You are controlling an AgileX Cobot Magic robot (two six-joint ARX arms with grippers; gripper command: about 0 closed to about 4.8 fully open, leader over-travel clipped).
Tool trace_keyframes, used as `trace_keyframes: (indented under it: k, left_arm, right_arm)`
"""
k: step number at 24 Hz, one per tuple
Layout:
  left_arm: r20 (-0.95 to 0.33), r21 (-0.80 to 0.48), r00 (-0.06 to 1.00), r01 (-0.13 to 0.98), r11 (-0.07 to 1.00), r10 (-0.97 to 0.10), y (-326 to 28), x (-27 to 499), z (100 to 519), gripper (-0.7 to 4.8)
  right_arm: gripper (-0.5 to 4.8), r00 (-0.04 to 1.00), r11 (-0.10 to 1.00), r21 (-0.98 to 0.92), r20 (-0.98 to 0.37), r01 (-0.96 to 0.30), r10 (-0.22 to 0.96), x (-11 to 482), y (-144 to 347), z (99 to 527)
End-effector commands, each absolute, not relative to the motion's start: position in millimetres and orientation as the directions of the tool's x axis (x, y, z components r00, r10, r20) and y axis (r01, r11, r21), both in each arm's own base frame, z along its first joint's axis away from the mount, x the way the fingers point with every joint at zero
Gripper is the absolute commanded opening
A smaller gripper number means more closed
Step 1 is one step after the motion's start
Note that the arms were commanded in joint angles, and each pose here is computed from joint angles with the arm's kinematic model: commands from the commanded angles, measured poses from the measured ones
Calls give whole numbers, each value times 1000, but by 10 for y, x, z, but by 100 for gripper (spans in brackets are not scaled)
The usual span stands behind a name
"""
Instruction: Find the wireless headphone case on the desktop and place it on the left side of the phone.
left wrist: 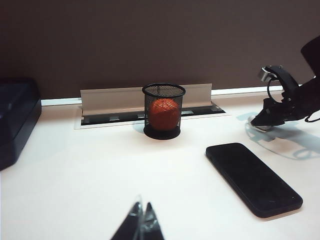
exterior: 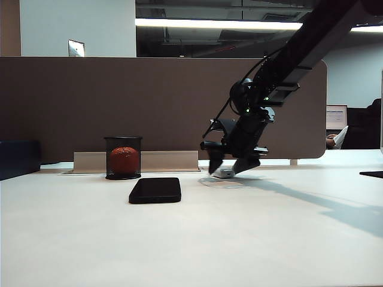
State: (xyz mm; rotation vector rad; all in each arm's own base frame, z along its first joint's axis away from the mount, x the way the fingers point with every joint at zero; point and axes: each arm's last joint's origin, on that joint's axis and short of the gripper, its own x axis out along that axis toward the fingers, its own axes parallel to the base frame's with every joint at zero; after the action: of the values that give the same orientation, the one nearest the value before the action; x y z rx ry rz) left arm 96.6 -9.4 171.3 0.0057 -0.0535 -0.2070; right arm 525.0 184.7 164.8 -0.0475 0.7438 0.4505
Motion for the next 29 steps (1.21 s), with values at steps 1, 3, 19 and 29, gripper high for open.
trace_keyframes:
  k: [1, 3, 19, 29]
  left_arm:
    - [68, 11, 976, 208, 978, -209, -94, 964, 1734, -5]
    - [68, 11, 976, 208, 978, -209, -94, 964, 1735, -5]
    - [68, 11, 976, 208, 978, -208, -93, 963, 1735, -5]
    - [68, 11, 976, 208, 978, -208, -93, 964, 1735, -5]
  right_arm:
    - [305, 617, 904, 123, -692, -409, 374, 5225, 1864, 1585]
    - [305, 613, 904, 124, -697, -408, 372, 5220, 1862, 1580]
    - [198, 614, 906, 121, -699, -405, 368, 5219, 1860, 1586]
    - [197, 634, 905, 118, -676, -409, 375, 5251, 1871, 2041]
